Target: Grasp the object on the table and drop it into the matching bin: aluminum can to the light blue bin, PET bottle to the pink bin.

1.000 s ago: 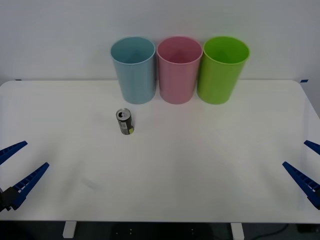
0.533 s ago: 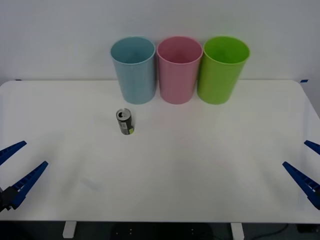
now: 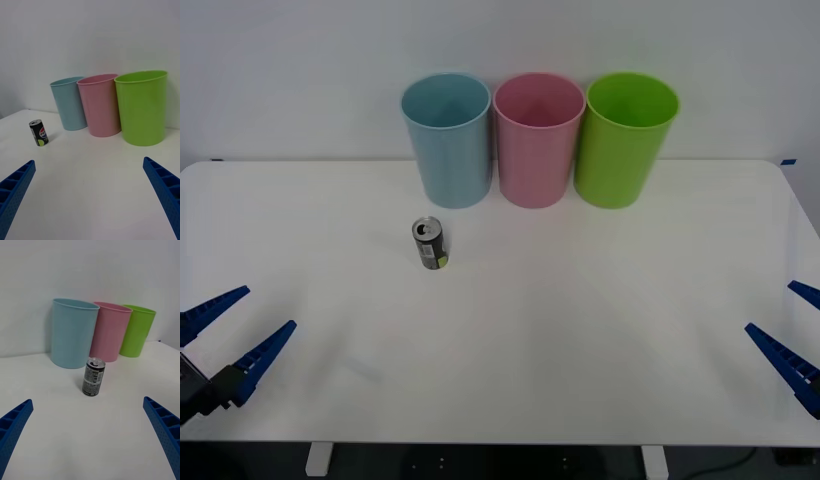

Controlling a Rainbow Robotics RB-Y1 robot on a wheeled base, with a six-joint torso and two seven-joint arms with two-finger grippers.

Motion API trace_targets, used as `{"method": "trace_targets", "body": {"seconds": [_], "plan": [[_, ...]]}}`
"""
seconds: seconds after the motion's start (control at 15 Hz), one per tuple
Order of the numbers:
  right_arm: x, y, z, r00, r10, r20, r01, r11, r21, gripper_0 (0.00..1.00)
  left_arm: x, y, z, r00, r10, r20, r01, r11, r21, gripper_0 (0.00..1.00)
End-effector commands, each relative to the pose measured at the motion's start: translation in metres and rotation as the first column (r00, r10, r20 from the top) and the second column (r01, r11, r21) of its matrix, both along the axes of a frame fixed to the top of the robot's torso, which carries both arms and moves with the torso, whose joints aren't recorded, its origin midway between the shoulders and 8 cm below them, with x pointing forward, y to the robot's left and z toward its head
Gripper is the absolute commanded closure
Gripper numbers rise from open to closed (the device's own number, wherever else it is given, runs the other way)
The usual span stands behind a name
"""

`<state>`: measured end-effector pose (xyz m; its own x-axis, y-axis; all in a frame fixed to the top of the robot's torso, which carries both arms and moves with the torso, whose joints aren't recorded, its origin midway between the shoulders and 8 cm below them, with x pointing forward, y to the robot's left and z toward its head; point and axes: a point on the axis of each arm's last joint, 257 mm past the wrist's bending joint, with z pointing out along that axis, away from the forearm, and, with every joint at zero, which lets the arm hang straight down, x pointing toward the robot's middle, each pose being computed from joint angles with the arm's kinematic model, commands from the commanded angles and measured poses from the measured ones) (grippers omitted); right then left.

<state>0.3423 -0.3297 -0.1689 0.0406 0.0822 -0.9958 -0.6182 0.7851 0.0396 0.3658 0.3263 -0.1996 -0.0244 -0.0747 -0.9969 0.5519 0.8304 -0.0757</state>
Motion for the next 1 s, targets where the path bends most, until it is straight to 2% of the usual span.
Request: {"method": "trace_targets", "body": {"seconds": [0.07, 0.4, 0.6, 0.8, 1.0], "plan": [[0.000, 0.000, 0.000, 1.000, 0.000, 0.000, 0.000, 1.000, 0.000, 0.00, 0.013, -0.003, -0.016, 0.9990, 0.033, -0.031, -0.032, 0.999, 0.034, 0.00], [0.000, 0.000, 0.000, 1.000, 0.000, 0.000, 0.000, 1.000, 0.000, 0.00, 0.034, -0.021, -0.031, 0.9955, 0.075, -0.058, -0.074, 0.997, 0.023, 0.00], [0.000, 0.000, 0.000, 1.000, 0.000, 0.000, 0.000, 1.000, 0.000, 0.00, 0.046, -0.034, -0.040, 0.9955, 0.071, -0.063, -0.070, 0.997, 0.018, 0.00], [0.000, 0.000, 0.000, 1.000, 0.000, 0.000, 0.000, 1.000, 0.000, 0.00, 0.063, -0.038, -0.051, 0.9971, 0.067, -0.036, -0.065, 0.996, 0.064, 0.00], [0.000, 0.000, 0.000, 1.000, 0.000, 0.000, 0.000, 1.000, 0.000, 0.00, 0.077, -0.048, -0.057, 0.9983, 0.048, -0.033, -0.046, 0.997, 0.069, 0.00]]}}
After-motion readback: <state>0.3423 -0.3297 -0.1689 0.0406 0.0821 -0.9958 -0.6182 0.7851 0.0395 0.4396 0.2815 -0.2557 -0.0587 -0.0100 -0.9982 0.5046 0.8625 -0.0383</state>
